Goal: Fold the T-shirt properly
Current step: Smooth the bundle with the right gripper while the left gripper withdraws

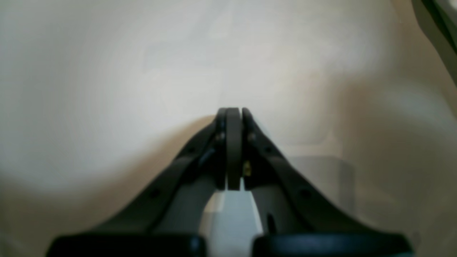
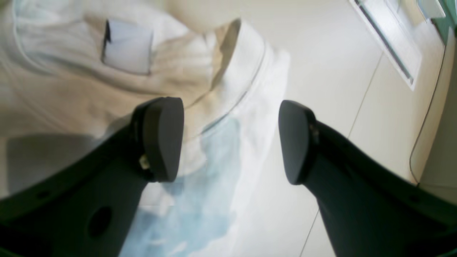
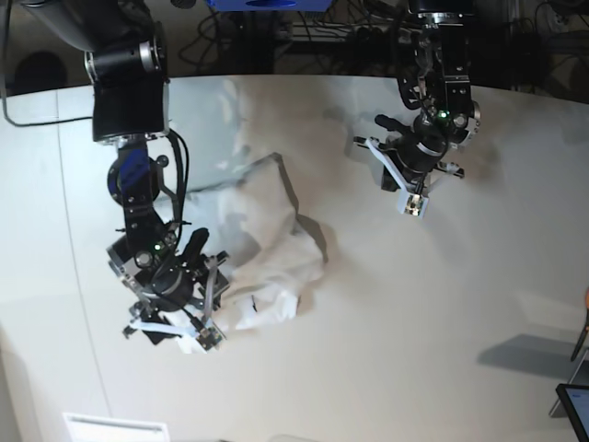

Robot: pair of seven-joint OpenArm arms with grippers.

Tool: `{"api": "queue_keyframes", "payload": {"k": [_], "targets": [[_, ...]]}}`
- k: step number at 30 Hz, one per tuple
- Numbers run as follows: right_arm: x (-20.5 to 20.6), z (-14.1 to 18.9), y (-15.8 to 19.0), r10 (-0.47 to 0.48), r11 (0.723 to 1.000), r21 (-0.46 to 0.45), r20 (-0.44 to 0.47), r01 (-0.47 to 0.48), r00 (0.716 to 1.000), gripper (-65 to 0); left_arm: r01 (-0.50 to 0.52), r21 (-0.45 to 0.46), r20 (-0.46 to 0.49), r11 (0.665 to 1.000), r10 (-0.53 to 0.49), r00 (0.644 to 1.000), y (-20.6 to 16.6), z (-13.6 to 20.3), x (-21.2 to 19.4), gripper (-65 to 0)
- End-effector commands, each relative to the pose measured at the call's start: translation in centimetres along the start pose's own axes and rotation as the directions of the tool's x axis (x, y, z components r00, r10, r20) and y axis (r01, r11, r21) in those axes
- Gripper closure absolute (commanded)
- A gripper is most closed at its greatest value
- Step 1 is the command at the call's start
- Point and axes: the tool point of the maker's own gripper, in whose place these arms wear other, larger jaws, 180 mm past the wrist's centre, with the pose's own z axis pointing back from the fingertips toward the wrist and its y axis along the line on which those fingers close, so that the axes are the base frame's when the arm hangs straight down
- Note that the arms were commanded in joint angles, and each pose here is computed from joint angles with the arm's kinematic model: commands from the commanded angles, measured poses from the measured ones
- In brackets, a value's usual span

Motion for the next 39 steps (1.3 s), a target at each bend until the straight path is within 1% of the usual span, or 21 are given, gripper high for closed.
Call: {"api": "queue_keyframes", "payload": {"k": [1, 6, 10, 13, 16, 17, 19, 22, 25, 26, 27, 28, 29, 32, 33, 39], "targets": [[2.2, 0.2, -1.9, 0.002, 0.999, -0.04, 0.051, 0.0, 0.999, -40.3, 0.006, 0.003, 0.022, 1.0, -0.006, 1.0, 0.2, 0.2, 0.7, 0.0], [2.3, -1.9, -2.7, -0.004, 1.0, -0.017, 0.009, 0.004, 1.0, -40.3, 0.007, 0.004, 0.02, 1.0, -0.007, 1.0, 0.2, 0.2, 0.7, 0.0], [3.4, -2.9, -3.1, -0.004, 1.0, -0.003, 0.035, 0.004, 0.999, -40.5, 0.006, 0.003, 0.021, 1.0, -0.006, 1.0, 0.2, 0.2, 0.7, 0.0], [3.6, -4.2, -2.6, -0.014, 0.999, 0.031, 0.027, 0.013, 1.0, -40.5, 0.006, 0.003, 0.021, 1.0, -0.006, 1.0, 0.2, 0.2, 0.7, 0.0], [3.3, -5.3, -3.0, -0.08, 0.995, 0.054, 0.019, 0.079, 0.997, -40.5, 0.005, 0.002, 0.018, 1.0, -0.005, 1.0, 0.2, 0.2, 0.6, 0.0], [2.9, -5.7, -3.5, -0.114, 0.992, 0.057, 0.014, 0.114, 0.993, -40.5, 0.005, 0.001, 0.013, 1.0, -0.005, 1.0, 0.1, 0.2, 0.4, 0.0], [2.9, -6.3, -3.6, -0.155, 0.985, 0.078, 0.007, 0.154, 0.988, -40.2, 0.003, 0.0, 0.006, 1.0, -0.003, 1.0, 0.0, 0.2, 0.0, 0.0], [2.1, -7.0, -3.6, -0.184, 0.978, 0.094, -0.019, 0.185, 0.983, -40.0, 0.003, -0.001, 0.001, 1.0, -0.003, 1.0, 0.0, 0.3, -0.2, 0.0], [1.8, -7.3, -3.5, -0.189, 0.976, 0.102, -0.032, 0.192, 0.981, -39.9, 0.003, -0.002, 0.0, 1.0, -0.003, 1.0, 0.0, 0.3, -0.3, 0.0], [1.8, -7.3, -3.4, -0.19, 0.976, 0.104, -0.033, 0.192, 0.981, -38.9, 0.003, -0.002, 0.0, 1.0, -0.003, 1.0, 0.0, 0.3, -0.3, 0.0], [1.9, -7.3, -3.3, -0.19, 0.976, 0.105, -0.032, 0.192, 0.981, -36.6, 0.003, -0.002, 0.0, 1.0, -0.003, 1.0, 0.0, 0.3, -0.3, 0.0], [1.8, -7.3, -3.3, -0.19, 0.975, 0.107, -0.035, 0.193, 0.981, -32.9, 0.003, -0.002, 0.0, 1.0, -0.003, 1.0, 0.0, 0.3, -0.3, 0.0], [1.7, -7.4, -3.1, -0.188, 0.976, 0.109, -0.037, 0.191, 0.982, -27.9, 0.003, -0.002, 0.0, 1.0, -0.003, 1.0, 0.0, 0.3, -0.3, 0.0], [1.5, -7.4, -2.9, -0.19, 0.975, 0.112, -0.042, 0.193, 0.981, -6.8, 0.003, -0.001, 0.001, 1.0, -0.003, 1.0, 0.0, 0.3, -0.2, 0.0], [1.4, -7.4, -2.9, -0.19, 0.975, 0.113, -0.043, 0.194, 0.981, -2.3, 0.003, -0.001, 0.001, 1.0, -0.003, 1.0, 0.0, 0.3, -0.2, 0.0], [1.1, -7.3, -2.7, -0.19, 0.975, 0.111, -0.05, 0.195, 0.98, -2.9, 0.003, -0.001, -0.001, 1.0, -0.003, 1.0, 0.0, 0.2, -0.3, 0.0]]}}
